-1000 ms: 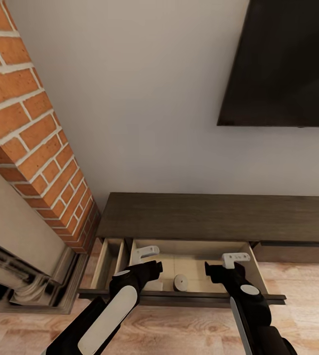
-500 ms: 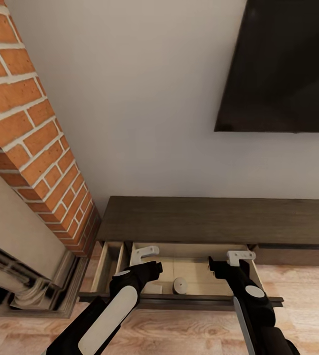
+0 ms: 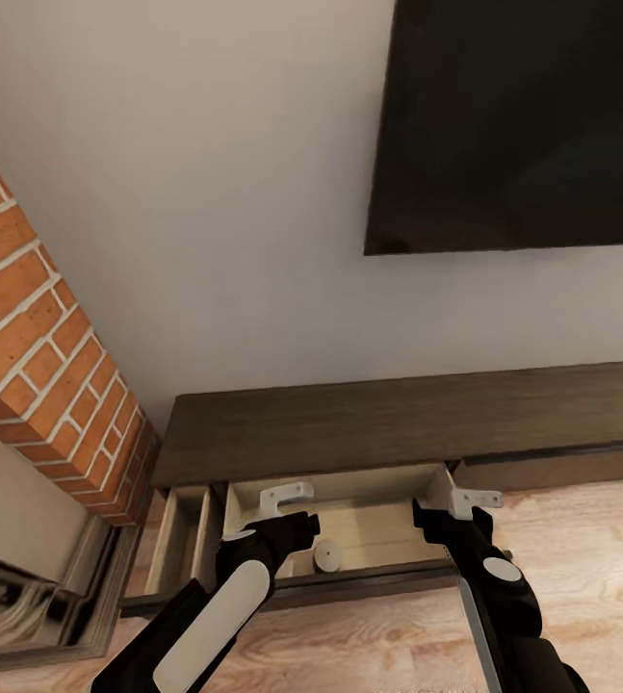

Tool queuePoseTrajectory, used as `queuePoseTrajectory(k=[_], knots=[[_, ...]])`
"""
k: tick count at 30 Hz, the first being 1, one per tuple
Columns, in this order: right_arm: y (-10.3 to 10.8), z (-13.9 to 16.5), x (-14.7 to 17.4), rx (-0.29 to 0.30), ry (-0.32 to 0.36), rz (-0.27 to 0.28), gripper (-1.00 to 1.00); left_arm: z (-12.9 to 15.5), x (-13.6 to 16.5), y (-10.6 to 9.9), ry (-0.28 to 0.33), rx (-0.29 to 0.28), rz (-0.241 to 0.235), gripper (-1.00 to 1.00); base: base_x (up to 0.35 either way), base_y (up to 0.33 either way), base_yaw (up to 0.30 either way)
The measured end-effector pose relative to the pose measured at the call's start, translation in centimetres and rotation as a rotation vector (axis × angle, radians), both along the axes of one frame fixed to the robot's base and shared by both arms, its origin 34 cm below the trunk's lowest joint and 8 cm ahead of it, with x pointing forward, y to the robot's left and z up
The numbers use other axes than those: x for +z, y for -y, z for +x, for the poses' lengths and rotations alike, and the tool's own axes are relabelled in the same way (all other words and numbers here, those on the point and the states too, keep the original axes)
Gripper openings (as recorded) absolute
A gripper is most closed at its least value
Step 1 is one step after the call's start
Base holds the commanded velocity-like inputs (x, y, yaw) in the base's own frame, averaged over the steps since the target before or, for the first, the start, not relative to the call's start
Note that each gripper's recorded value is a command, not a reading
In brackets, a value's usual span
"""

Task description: Place each of the two pumpkins and all three candles from the living room inside a cabinet in the living room (use any cabinet), then make sure every cabinet is closed, and position the cauldron so it is next to a table in the living room.

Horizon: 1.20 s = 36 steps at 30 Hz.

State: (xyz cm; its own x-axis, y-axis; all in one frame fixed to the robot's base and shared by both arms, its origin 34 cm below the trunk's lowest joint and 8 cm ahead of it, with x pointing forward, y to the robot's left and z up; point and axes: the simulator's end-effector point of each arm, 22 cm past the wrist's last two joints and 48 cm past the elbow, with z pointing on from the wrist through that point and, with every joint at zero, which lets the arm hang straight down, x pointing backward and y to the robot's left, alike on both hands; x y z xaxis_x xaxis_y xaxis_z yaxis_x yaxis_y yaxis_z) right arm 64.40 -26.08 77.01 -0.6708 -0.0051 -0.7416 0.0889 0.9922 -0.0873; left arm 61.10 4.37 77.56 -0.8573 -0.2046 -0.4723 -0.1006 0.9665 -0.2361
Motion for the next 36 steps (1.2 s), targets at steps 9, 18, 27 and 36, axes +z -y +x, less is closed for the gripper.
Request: queuePoseTrajectory(k=[9, 18, 27, 36], knots=[[0.4, 0.0, 0.3, -0.012, 0.008, -0.001, 1.00, 0.1, 0.3, 1.0, 0.012, -0.025, -0.043, 1.00, 0.000, 0.000, -0.298], [0.4, 0.1, 0.5, -0.012, 0.013, -0.001, 1.00, 0.2, 0.5, 1.1, 0.017, -0.026, -0.045, 1.00, 0.000, 0.000, -0.298], [0.4, 0.1, 0.8, -0.012, 0.018, -0.001, 1.00, 0.2, 0.7, 1.1, 0.021, -0.026, -0.043, 1.00, 0.000, -0.023, -0.298], [0.5, 0.2, 1.1, -0.013, 0.025, -0.002, 1.00, 0.2, 0.8, 1.0, 0.025, -0.027, -0.040, 1.00, 0.000, -0.203, -0.298]])
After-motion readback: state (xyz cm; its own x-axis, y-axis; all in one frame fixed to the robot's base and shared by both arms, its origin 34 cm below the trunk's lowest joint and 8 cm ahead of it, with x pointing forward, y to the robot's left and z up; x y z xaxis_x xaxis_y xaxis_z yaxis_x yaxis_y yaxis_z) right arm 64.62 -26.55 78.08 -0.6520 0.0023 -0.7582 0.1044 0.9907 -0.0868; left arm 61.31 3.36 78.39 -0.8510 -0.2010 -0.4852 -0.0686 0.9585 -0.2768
